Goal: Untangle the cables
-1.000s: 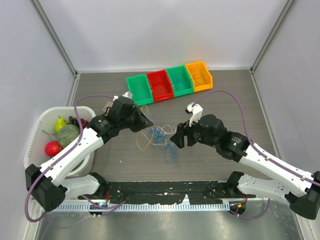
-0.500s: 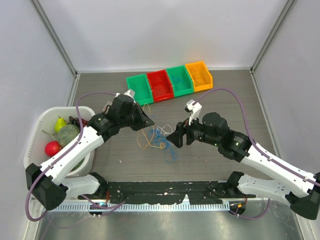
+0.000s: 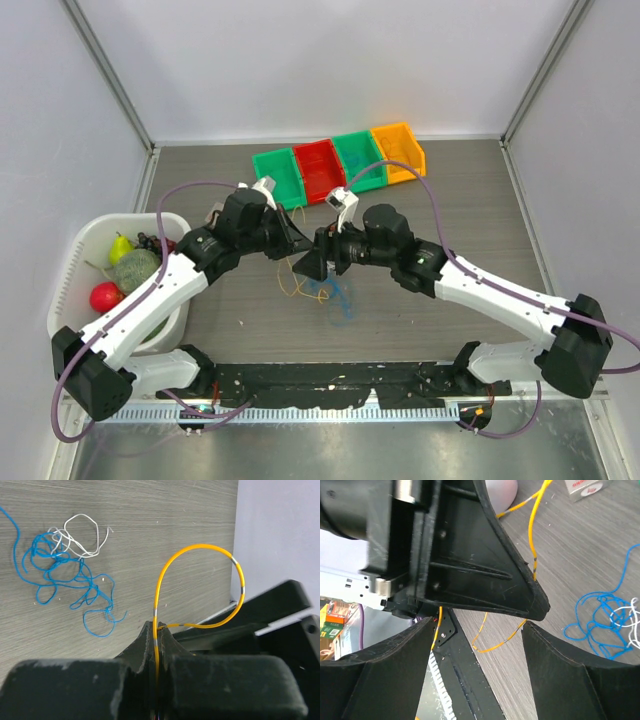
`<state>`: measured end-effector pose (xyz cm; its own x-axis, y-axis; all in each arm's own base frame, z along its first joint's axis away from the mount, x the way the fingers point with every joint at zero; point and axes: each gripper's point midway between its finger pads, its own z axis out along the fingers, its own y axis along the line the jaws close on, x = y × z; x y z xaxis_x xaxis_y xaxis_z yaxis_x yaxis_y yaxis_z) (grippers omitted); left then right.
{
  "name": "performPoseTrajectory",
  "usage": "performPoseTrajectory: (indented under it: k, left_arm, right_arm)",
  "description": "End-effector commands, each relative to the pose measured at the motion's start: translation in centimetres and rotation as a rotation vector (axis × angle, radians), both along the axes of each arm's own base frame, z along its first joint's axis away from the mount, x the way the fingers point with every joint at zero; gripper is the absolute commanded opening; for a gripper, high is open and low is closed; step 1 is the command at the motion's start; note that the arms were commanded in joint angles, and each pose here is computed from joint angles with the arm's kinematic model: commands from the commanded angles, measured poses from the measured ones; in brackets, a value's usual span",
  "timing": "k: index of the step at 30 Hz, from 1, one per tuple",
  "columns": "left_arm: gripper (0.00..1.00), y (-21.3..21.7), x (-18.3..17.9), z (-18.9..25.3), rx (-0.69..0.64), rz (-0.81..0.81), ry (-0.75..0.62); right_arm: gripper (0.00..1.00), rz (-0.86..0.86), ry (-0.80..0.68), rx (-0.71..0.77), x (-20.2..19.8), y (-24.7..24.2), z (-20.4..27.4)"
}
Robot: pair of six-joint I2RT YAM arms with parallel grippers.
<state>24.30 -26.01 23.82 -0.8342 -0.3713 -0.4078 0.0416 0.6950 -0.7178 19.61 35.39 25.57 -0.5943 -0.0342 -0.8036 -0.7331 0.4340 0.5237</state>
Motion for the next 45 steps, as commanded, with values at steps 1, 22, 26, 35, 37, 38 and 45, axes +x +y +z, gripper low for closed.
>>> performPoseTrajectory:
  k: [1, 22, 26, 35, 37, 38, 45]
  left_arm:
    - [0.0, -0.4, 0.4, 1.8, -0.067, -0.002, -0.059]
    - [0.0, 1.3, 2.4, 0.0, 0.026, 0.194, 0.041]
    - [0.0, 1.1, 2.6, -0.1, 0.006, 0.212, 0.051]
    - [0.59, 2.7, 3.8, -0.4, 0.109, 0.229, -0.043]
    - [0.71, 4.2, 3.9, -0.9, 0.178, 0.253, -0.064]
    - [0.76, 4.8, 3.9, -1.1, 0.205, 0.261, -0.076]
    - [1.0, 10.5, 3.6, -0.2, 0.303, 0.399, -0.211]
  right_arm:
    - [0.76, 0.05, -0.003, 0.169, -0.5, 1.5, 2.8]
    - [0.59, -0.2, -0.016, 0.156, 3.2, 3.6, 1.9]
    - [0.45, -0.309, -0.001, 0.17, 4.8, 3.2, 1.7]
    - [0.01, -0.446, 0.025, 0.207, 6.8, 1.7, 0.6]
    - [0.01, -0.475, 0.027, 0.188, 7.5, 0.9, 0.0]
    - [0.01, -0.491, 0.026, 0.185, 8.0, 0.2, -0.2]
    - [0.01, -0.525, 0.001, 0.138, 12.7, -2.9, -1.4]
